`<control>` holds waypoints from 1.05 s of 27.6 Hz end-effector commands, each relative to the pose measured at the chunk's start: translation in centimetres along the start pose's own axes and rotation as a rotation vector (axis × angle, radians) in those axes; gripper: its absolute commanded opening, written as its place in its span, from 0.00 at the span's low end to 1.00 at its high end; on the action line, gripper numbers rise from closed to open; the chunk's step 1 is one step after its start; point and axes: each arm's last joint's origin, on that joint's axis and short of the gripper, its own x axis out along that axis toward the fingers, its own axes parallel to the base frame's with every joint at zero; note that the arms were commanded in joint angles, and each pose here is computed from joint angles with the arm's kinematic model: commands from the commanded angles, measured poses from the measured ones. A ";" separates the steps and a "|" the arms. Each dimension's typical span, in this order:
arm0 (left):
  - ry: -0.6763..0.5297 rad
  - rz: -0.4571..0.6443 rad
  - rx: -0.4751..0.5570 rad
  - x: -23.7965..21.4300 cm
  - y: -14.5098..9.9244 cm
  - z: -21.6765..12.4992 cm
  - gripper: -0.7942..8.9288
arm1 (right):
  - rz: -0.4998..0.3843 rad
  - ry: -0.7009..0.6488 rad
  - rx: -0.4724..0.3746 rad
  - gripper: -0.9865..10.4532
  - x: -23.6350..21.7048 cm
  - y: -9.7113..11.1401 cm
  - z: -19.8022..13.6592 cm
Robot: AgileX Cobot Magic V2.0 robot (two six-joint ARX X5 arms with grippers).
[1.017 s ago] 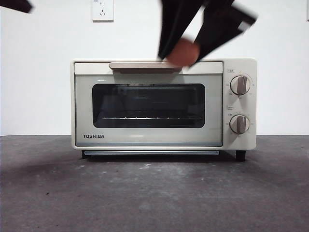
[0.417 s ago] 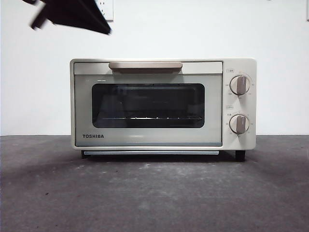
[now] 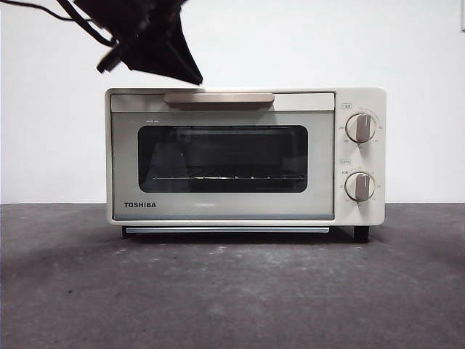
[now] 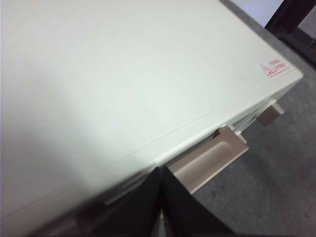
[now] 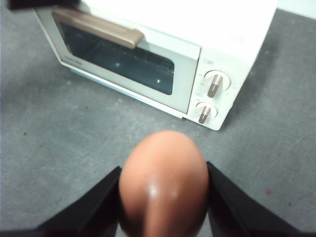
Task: Eggoven
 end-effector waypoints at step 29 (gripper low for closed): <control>0.384 -0.166 0.107 3.5 -8.9 -5.5 0.09 | -0.018 -0.098 0.029 0.09 -2.1 -0.7 0.0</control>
